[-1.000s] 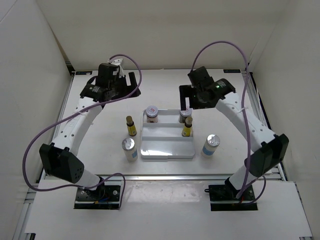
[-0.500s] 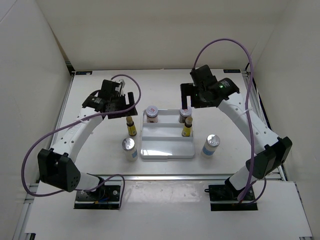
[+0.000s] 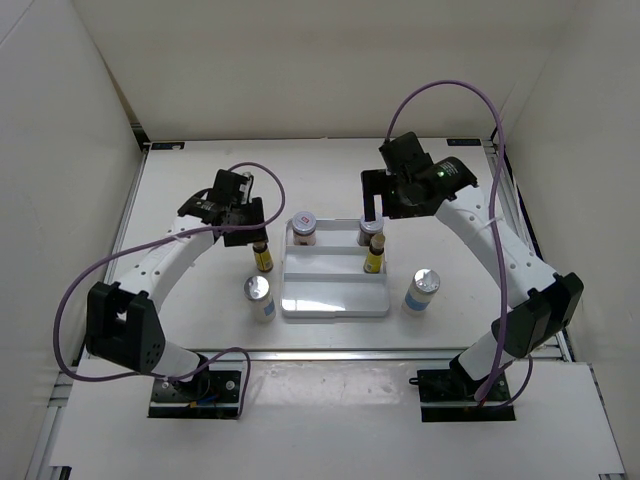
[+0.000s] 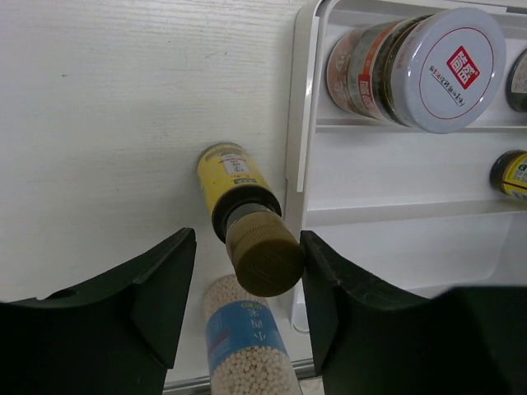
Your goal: Organize the condiment bottles
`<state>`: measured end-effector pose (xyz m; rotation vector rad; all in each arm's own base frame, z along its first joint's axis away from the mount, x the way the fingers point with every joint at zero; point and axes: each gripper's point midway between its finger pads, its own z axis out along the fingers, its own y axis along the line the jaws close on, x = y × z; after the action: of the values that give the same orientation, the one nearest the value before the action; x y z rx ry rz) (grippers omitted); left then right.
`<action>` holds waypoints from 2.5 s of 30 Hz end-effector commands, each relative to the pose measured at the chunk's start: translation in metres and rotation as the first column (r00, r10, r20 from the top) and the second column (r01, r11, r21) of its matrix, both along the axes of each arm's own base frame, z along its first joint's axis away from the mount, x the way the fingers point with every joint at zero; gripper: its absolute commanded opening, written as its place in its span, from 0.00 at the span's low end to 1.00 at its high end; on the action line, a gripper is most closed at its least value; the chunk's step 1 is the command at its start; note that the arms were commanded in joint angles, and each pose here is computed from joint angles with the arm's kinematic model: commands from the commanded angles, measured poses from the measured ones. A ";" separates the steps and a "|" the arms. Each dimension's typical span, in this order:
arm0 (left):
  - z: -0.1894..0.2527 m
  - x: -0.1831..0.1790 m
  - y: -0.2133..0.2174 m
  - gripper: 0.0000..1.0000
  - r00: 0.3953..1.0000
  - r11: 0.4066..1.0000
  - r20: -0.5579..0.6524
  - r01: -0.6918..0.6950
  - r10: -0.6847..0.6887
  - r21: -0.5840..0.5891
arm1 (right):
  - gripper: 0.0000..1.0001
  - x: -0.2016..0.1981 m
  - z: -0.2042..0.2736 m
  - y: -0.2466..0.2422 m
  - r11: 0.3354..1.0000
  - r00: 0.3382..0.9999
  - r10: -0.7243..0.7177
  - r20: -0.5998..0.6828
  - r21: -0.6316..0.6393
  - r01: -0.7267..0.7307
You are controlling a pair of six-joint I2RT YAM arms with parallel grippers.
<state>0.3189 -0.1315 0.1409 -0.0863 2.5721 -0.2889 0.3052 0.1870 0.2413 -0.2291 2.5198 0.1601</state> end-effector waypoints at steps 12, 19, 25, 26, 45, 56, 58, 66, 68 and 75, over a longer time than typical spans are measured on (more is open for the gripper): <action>0.066 0.024 -0.008 0.15 0.986 1.000 0.168 0.011 -0.011 -0.003 | 0.99 -0.004 -0.003 -0.009 1.000 1.000 -0.019 -0.010 -0.003 0.019; 0.123 0.019 -0.045 0.11 0.963 0.990 0.252 0.117 -0.093 -0.082 | 0.99 -0.004 -0.003 -0.009 1.000 1.000 -0.019 -0.011 -0.003 0.019; 0.105 0.006 -0.082 0.11 0.963 0.978 0.205 0.193 -0.174 -0.076 | 0.99 -0.005 -0.009 -0.013 1.000 0.999 -0.029 -0.026 -0.013 0.028; 0.098 -0.001 -0.091 0.11 0.960 0.974 0.191 0.217 -0.202 -0.062 | 0.99 -0.004 -0.006 -0.016 0.999 0.999 -0.038 -0.018 -0.008 0.037; 0.029 0.000 -0.112 0.11 0.966 0.967 0.131 0.200 -0.221 0.159 | 0.99 -0.017 -0.010 -0.034 0.998 0.998 -0.061 -0.018 -0.017 0.061; 0.014 0.005 -0.112 0.32 0.969 0.961 0.111 0.199 -0.222 0.194 | 0.99 -0.027 -0.016 -0.041 0.997 0.997 -0.075 -0.033 -0.033 0.074; 0.014 0.005 -0.112 0.56 0.969 0.961 0.111 0.199 -0.222 0.194 | 0.99 -0.031 -0.018 -0.046 0.996 0.996 -0.080 -0.039 -0.047 0.078; 0.038 0.010 -0.113 1.00 0.963 0.968 0.171 0.178 -0.208 0.176 | 0.99 -0.059 -0.031 -0.065 0.987 0.984 -0.153 -0.087 -0.071 0.147; 0.059 0.013 -0.115 1.00 0.956 0.974 0.213 0.172 -0.201 0.151 | 0.99 -0.066 -0.038 -0.066 0.985 0.980 -0.166 -0.108 -0.064 0.160; 0.135 0.011 -0.097 1.00 0.927 0.985 0.343 0.111 -0.150 0.130 | 0.99 -0.101 -0.073 -0.077 0.962 0.930 -0.271 -0.249 -0.106 0.252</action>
<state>0.3364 -0.2474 0.2049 0.2295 2.3795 -0.1641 0.2229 0.1175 0.1796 0.0054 2.7309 0.0132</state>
